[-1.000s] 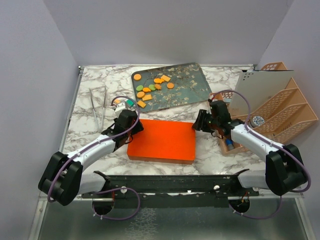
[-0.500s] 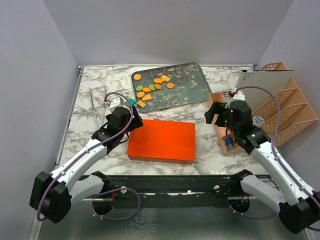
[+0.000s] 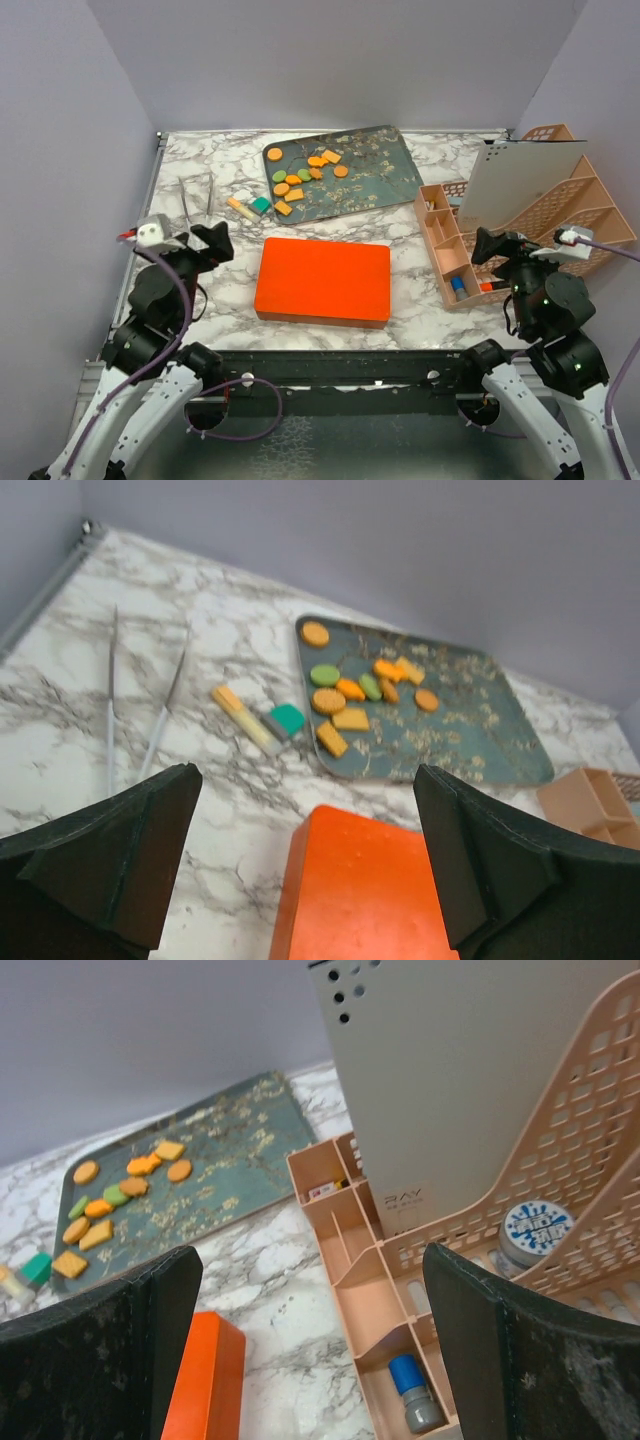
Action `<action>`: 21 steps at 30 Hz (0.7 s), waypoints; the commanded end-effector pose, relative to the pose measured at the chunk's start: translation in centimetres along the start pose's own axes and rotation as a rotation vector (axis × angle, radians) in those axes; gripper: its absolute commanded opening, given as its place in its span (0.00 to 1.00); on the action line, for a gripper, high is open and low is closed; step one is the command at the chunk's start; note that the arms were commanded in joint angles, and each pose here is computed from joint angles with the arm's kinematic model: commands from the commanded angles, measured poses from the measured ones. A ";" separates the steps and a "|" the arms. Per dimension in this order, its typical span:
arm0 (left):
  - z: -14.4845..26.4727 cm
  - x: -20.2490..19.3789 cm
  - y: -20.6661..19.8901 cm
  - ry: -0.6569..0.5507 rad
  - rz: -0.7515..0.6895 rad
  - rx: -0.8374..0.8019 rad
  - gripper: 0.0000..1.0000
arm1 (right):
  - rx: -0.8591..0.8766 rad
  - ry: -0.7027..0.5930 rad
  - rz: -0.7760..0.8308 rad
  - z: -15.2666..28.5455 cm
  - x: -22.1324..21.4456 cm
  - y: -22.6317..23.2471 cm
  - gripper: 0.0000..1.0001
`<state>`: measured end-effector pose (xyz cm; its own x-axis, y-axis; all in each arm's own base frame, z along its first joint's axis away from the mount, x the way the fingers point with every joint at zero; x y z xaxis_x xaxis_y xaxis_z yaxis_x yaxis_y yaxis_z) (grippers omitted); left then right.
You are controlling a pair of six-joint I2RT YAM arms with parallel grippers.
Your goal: Pack the cookies
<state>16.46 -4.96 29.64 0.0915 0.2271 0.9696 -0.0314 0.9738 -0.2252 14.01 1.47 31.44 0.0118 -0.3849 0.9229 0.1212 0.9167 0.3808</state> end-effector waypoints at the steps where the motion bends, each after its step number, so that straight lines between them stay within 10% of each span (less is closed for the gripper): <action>1: 2.8 1.5 2.9 -0.141 -0.052 0.070 0.99 | -0.078 -0.030 0.034 1.6 -0.2 -2.2 1.00; 21: 4.8 0.7 4.5 -0.303 -0.001 0.038 0.99 | -0.084 -0.086 -0.022 3.4 -1.3 -4.0 1.00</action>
<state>11.84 -0.61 29.49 -0.1764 0.2134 0.9609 -0.0794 0.9700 -0.2300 10.10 -1.12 29.61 -0.1039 -0.4096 0.9063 0.1663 0.8913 0.4219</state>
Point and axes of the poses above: each gripper's point midway between its finger pads, its own z axis back along the fingers, its own y axis along the line the jaws close on, x = y × z, the point moved 7 cm from there along z, back along the fingers, and after that the axes turned 8 degrees about -z, right-handed, at the moved point
